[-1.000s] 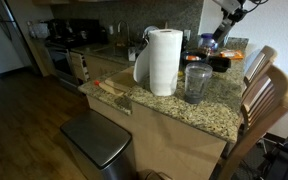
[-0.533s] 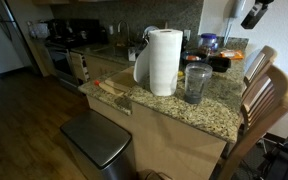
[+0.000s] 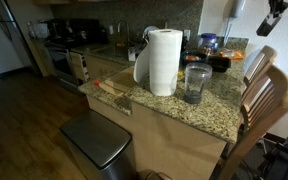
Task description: Put the spice bottle on the right side of the black thing
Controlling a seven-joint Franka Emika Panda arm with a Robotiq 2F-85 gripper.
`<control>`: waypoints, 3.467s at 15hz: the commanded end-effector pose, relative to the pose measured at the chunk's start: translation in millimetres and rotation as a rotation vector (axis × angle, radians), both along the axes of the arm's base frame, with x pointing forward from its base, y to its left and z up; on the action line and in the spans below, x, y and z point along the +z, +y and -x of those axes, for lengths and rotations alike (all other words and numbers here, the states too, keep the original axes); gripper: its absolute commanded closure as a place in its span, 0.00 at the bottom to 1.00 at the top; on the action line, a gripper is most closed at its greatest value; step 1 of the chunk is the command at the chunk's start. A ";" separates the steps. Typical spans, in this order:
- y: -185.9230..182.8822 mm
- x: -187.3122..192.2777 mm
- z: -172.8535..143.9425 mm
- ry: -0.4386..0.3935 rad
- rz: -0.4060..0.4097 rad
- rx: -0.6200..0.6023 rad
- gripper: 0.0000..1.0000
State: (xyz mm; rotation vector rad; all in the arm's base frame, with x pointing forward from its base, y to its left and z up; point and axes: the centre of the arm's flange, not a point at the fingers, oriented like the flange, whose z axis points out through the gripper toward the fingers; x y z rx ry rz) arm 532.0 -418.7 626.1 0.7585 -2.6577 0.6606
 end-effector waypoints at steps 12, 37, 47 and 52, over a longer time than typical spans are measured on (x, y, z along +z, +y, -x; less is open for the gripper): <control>70.5 -130.3 -126.0 -0.355 -0.003 0.358 0.63; 209.4 -3.2 -67.1 -0.307 -0.235 0.779 0.00; 299.7 -35.8 -62.2 -0.239 -0.602 1.210 0.00; 313.4 -65.6 -68.8 -0.197 -0.694 1.266 0.00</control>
